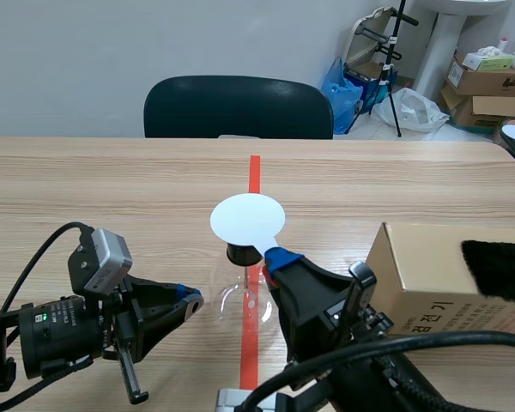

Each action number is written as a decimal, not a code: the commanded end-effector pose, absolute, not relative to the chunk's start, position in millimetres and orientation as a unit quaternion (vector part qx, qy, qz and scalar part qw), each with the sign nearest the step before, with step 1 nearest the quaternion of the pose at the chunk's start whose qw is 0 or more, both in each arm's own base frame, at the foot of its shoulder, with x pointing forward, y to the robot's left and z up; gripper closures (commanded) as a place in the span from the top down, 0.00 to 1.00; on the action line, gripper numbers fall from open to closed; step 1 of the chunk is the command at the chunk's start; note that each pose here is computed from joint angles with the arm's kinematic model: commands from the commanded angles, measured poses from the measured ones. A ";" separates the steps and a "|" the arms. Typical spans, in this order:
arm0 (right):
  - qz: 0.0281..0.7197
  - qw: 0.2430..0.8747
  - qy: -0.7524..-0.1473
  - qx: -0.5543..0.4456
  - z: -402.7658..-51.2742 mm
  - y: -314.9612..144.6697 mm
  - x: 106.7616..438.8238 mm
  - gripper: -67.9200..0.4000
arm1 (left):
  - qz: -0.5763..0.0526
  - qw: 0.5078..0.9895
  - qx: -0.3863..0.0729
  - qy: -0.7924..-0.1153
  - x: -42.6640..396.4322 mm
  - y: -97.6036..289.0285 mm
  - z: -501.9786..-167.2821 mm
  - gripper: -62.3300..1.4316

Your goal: Do the electroscope experiment

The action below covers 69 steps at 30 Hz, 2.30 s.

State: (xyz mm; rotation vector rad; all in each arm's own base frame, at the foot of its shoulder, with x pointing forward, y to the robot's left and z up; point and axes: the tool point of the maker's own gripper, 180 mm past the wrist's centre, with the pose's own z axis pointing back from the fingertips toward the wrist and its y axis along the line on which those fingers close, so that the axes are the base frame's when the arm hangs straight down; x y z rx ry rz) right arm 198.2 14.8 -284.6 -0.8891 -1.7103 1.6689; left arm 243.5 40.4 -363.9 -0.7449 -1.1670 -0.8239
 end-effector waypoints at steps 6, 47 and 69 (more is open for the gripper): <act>0.618 0.280 -0.648 -0.345 -275.0 12.5 203.8 0.02 | -0.362 0.682 -0.343 -0.535 244.0 35.2 -354.2 0.05; 0.618 0.281 -0.648 -0.346 -275.0 12.0 204.1 0.02 | -0.362 0.682 -0.343 -0.535 244.0 35.2 -354.2 0.05; 0.565 0.367 -0.603 -0.427 -272.4 -30.7 228.1 0.02 | -0.362 0.682 -0.343 -0.535 244.0 35.2 -354.2 0.05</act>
